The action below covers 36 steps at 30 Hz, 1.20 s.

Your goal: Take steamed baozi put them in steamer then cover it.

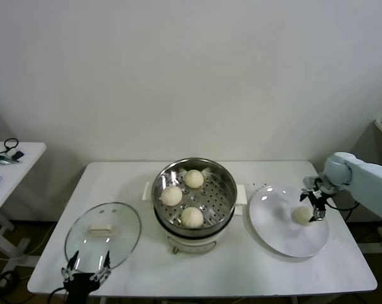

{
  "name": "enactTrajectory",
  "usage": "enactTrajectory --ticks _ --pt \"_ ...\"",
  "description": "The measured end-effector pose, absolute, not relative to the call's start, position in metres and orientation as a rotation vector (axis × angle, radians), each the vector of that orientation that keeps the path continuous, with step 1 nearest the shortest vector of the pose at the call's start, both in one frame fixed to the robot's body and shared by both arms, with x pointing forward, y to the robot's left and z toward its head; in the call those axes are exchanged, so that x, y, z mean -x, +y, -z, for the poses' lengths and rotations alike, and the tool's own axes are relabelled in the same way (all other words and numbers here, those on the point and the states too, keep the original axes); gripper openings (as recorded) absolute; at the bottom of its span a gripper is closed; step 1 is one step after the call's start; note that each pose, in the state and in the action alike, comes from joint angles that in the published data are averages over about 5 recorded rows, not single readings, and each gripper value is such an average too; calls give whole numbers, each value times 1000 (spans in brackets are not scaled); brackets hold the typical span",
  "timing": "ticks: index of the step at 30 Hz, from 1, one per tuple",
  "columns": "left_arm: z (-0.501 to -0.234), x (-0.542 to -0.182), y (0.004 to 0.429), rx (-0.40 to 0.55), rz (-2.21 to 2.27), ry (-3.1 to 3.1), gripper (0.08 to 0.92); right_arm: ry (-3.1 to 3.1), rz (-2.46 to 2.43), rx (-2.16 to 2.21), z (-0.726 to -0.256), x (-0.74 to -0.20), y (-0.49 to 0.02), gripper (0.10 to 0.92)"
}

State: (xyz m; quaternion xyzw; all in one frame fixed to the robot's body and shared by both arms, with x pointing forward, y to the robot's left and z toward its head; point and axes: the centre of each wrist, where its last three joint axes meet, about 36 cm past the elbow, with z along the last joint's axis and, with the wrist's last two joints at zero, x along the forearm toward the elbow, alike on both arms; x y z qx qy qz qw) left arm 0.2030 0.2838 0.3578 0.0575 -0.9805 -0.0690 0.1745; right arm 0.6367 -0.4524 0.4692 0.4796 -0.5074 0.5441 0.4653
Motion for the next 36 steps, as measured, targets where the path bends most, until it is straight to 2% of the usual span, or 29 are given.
enactTrajectory --ticks 3,11,19,27,36 --pt "-358 -203 284 -163 196 -2779 823 -1248 -1334 -1171 -463 -636 -453 808" --pt "-358 -204 284 -166 196 -2782 823 -1260 -1324 -1159 -459 -634 -454 690" --pt "-360 -205 283 -163 195 -2786 823 -1285 -1322 -1165 -484 -638 -447 679" --pt "-363 -207 282 -153 199 -2795 823 -1340 -1354 -1235 -573 -662 -404 677" --pt "-367 -210 282 -136 200 -2807 823 -1432 -1405 -1363 -704 -667 -310 679"
